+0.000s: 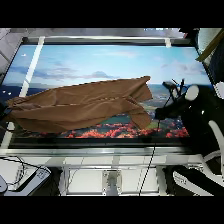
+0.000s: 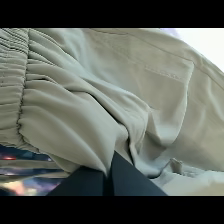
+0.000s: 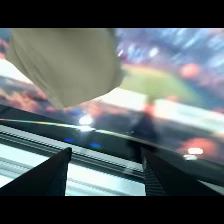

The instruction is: Fold the clothes and pants, and hang the long-sleeved shirts on hangers.

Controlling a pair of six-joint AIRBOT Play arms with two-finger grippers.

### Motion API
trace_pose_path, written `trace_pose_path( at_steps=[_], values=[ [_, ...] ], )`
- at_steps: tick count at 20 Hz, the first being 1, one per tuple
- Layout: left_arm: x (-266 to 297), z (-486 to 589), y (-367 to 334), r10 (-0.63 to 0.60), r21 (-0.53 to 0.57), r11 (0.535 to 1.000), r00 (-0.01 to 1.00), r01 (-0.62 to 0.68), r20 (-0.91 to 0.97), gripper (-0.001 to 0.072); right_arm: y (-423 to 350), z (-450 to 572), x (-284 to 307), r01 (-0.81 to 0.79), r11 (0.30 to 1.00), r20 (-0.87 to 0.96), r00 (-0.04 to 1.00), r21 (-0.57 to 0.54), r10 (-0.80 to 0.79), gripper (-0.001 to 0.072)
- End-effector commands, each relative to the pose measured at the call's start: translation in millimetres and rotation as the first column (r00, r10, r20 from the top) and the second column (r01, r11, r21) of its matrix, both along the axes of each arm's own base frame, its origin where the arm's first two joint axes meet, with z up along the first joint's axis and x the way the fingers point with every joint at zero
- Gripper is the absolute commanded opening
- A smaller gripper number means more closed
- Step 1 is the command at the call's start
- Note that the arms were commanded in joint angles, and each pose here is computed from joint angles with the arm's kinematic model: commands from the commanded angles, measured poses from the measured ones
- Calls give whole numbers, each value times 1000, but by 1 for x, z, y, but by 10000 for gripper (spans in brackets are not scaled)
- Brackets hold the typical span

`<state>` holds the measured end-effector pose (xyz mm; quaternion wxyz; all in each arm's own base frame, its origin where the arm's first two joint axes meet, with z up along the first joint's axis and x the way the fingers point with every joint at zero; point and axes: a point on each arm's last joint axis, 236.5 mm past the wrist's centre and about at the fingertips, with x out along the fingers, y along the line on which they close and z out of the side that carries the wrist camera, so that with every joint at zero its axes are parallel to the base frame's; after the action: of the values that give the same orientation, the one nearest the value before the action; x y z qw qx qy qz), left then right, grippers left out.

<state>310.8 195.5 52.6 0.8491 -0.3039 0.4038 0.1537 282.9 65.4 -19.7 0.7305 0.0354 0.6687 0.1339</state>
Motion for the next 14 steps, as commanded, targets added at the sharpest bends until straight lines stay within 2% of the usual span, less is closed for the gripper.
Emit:
trace_pose_path(
  at_steps=[1,3,7,14],
  values=[
    [-4,-1,-1,-2,-11,1000,1000,2,-10,18,16,-49,8,183,972,57,980,148,-193,484],
    [-4,-1,-1,-3,-11,1000,1000,3,-11,18,16,-57,26,215,962,88,969,167,-231,482],
    [-4,-1,-1,-3,-12,1000,1000,3,-11,18,15,-60,50,240,929,56,962,282,-266,480],
    [-3,-1,-2,-4,-12,1000,1000,4,-11,18,6,-77,48,232,926,9,969,297,-245,478]
  ],
)
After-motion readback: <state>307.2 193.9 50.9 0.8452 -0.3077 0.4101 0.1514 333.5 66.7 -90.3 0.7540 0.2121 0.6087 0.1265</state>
